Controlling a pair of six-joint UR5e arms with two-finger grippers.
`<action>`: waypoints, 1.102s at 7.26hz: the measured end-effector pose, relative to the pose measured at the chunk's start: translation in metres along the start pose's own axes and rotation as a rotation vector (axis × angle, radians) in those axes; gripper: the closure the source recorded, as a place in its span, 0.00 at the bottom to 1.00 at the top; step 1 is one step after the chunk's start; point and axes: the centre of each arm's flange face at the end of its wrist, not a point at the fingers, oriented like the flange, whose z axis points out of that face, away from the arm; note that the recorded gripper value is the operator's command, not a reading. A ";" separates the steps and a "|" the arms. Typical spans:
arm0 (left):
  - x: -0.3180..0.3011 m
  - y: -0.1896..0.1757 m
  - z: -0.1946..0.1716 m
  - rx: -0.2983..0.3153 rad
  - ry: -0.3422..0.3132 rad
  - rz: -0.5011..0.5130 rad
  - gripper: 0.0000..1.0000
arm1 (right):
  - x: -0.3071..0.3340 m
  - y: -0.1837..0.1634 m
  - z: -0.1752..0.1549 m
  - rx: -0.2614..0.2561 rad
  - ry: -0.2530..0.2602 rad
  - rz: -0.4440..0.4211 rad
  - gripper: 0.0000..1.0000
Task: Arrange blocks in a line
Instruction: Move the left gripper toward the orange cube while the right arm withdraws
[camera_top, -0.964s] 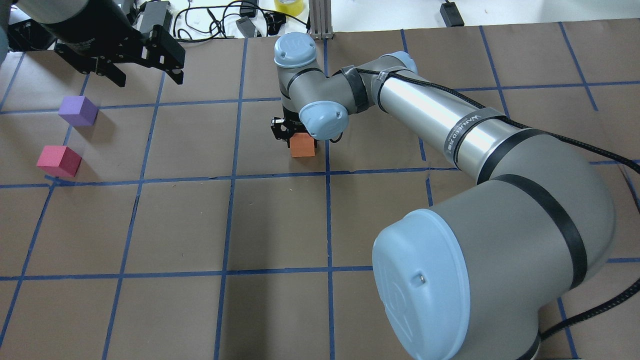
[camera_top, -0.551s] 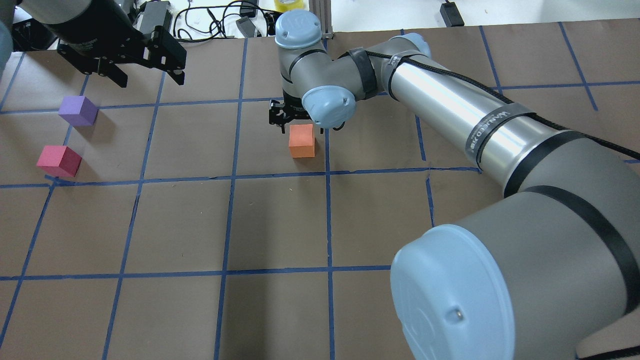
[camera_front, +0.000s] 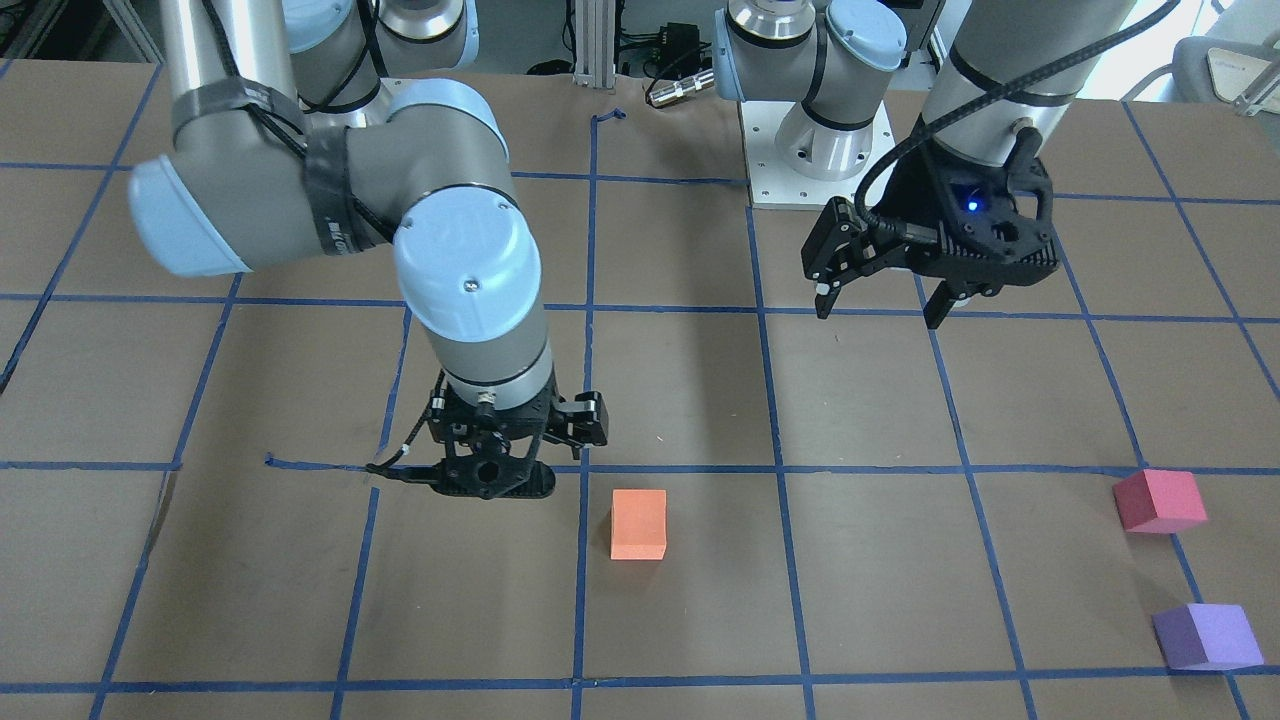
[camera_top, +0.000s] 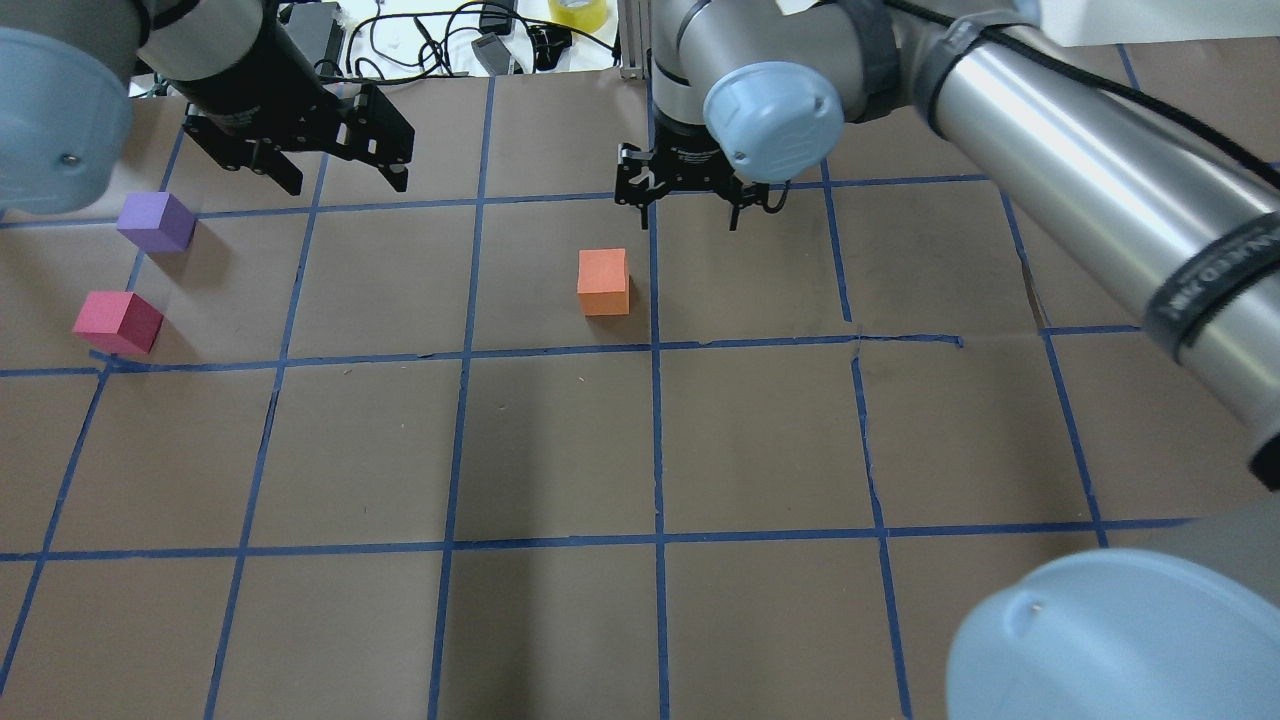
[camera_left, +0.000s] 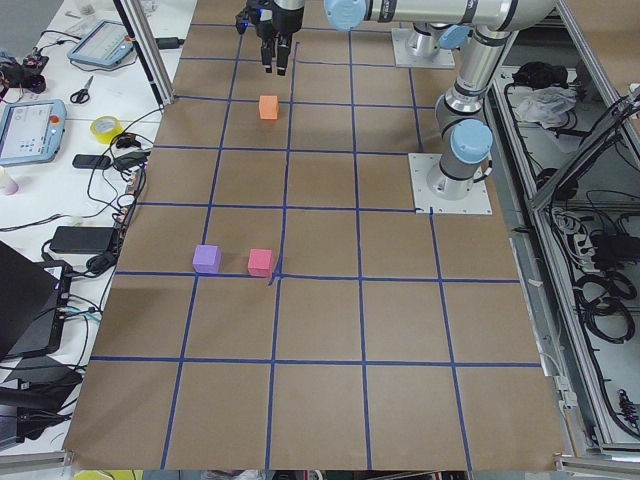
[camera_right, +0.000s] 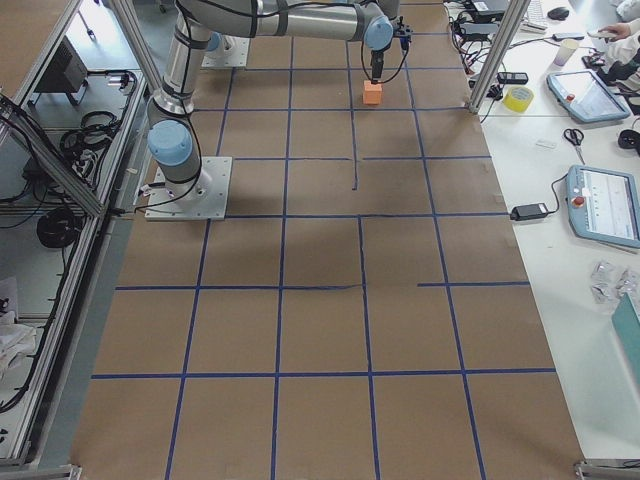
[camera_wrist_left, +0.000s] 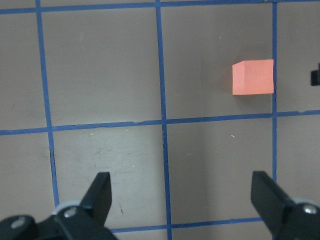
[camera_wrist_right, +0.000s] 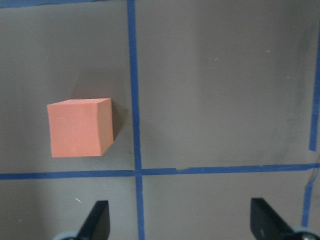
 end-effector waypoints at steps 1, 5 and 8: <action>0.004 -0.001 0.025 -0.004 0.000 0.010 0.00 | 0.038 0.015 -0.022 0.008 -0.001 -0.021 0.00; 0.000 -0.006 0.161 -0.025 -0.003 0.015 0.00 | 0.142 0.087 -0.075 0.007 0.053 -0.083 0.00; 0.016 -0.032 0.202 0.040 0.003 -0.029 0.00 | 0.151 0.100 -0.091 0.015 0.083 -0.065 0.00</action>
